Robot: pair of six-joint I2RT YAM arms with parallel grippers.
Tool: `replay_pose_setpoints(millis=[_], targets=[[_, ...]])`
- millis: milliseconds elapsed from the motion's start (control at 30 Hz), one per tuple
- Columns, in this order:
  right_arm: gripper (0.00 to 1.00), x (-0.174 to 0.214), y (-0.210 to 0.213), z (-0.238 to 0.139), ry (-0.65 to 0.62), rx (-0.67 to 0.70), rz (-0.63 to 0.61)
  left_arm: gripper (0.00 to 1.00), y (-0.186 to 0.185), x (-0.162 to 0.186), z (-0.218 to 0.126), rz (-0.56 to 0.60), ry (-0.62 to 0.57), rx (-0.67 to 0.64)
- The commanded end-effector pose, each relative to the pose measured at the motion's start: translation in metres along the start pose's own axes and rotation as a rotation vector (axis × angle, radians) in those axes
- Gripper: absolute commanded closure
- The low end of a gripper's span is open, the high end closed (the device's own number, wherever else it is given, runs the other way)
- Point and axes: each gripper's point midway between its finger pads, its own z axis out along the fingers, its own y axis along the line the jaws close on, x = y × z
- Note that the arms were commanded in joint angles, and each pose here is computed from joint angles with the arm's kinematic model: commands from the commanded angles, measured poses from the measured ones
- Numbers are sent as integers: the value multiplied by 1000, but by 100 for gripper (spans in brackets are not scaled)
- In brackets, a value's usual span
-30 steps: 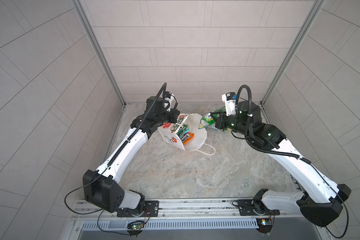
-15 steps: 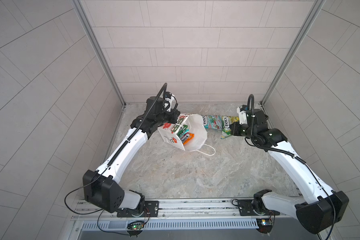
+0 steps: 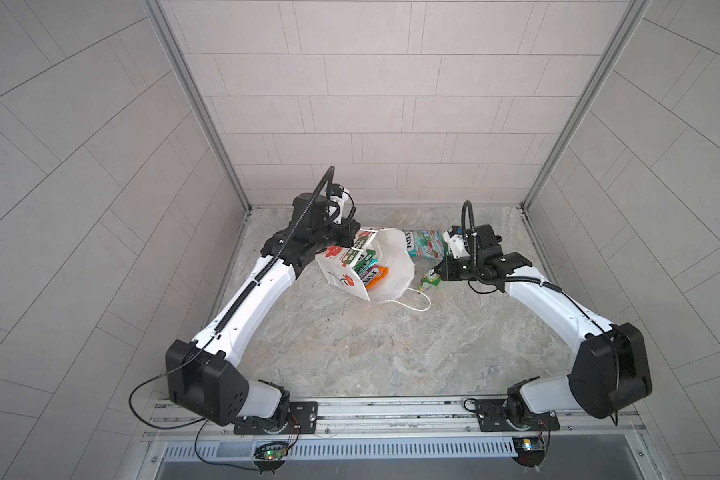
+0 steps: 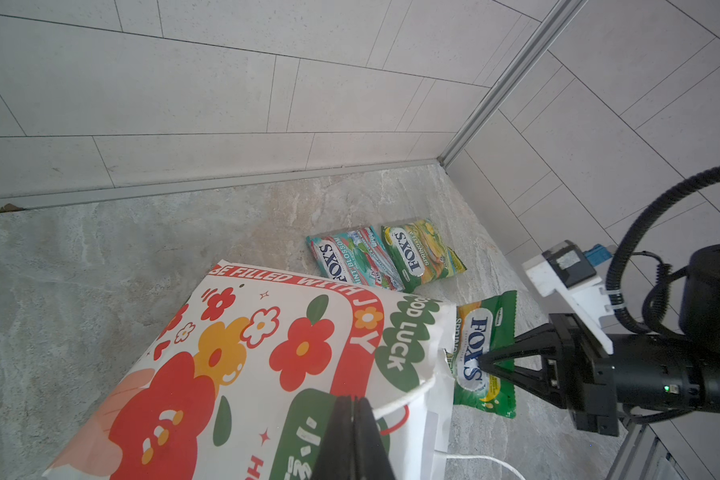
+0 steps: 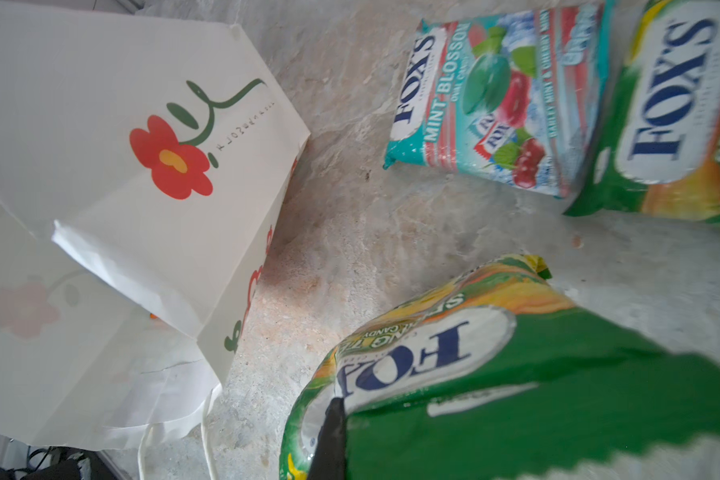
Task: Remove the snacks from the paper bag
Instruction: 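Lower the Spring Tea packet beside the other packets and open the right gripper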
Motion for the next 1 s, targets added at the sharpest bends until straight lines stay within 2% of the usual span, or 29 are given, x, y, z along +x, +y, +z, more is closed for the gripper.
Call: replay_pose_setpoints(millis=[0,100,200,467,633,967], targets=[[100,-16,35,6,-23,-155,-38,100,-3,-10,-7,25,-21,-7],[100,-10,38,18,14,-203,-34,100,-3,-10,-8,28,-22,-7],[100,0,30,29,59,-193,-40,100,-3,-10,-7,27,-21,-10],[100,38,-21,43,236,-42,-72,100,-2,-8,-5,27,-15,-9],[100,58,-49,41,394,79,-116,100,-2,-8,-4,26,-12,-7],[97,48,-79,53,422,230,-156,100,-1,-7,-3,25,-8,-8]])
